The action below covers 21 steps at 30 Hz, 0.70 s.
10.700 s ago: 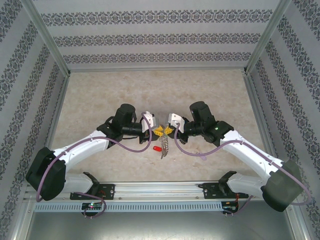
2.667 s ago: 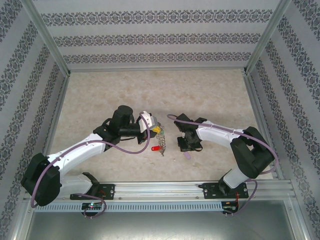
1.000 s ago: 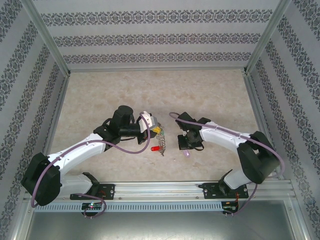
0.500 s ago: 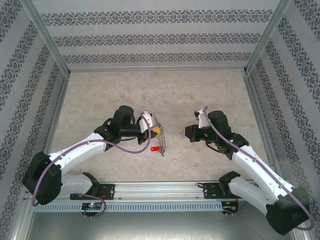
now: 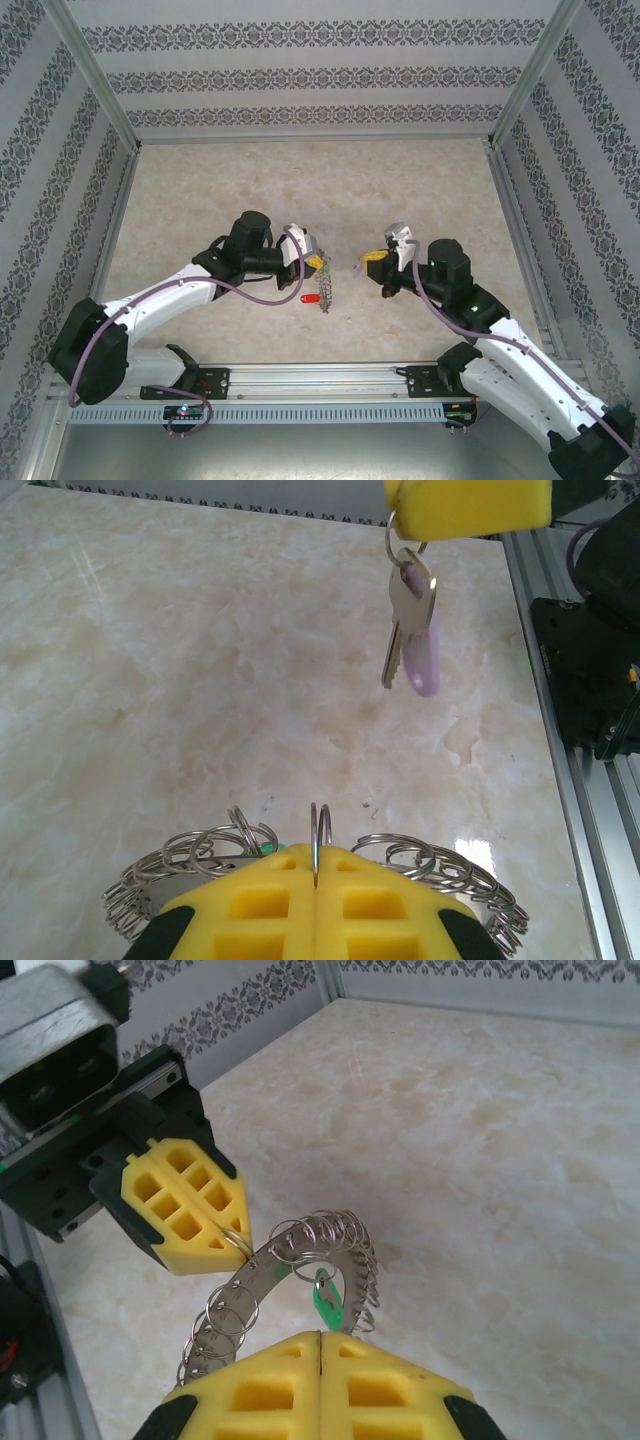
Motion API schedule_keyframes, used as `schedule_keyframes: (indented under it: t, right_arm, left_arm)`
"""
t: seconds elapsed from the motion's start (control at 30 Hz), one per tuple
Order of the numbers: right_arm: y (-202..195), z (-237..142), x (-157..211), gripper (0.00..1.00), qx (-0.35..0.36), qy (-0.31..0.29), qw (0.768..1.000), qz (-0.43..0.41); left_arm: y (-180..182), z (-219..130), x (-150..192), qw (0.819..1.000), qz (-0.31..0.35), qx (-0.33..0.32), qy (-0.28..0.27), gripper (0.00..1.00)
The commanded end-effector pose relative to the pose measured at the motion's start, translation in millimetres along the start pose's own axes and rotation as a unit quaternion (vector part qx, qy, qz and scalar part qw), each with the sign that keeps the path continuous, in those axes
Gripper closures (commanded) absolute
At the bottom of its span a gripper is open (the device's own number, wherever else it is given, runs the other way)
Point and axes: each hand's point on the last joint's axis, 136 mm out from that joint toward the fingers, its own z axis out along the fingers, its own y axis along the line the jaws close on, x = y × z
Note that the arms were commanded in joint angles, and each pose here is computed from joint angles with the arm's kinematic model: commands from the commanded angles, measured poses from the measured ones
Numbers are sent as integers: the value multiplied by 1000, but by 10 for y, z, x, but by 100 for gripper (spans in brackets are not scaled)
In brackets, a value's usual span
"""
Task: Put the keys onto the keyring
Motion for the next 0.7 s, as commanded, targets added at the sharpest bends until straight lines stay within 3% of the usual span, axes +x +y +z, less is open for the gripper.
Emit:
schedule_keyframes:
  t: [0.0, 0.33, 0.67]
  right_arm:
    - [-42, 37, -41, 100, 28, -11, 997, -75]
    - [205, 211, -137, 100, -37, -16, 991, -127]
    - [308, 372, -143, 100, -80, 12, 993, -83]
  left_arm:
    - [-29, -5, -294, 999, 31, 18, -37, 100]
    - [-32, 22, -350, 998, 24, 29, -48, 100]
    - [-20, 50, -405, 998, 11, 33, -60, 100]
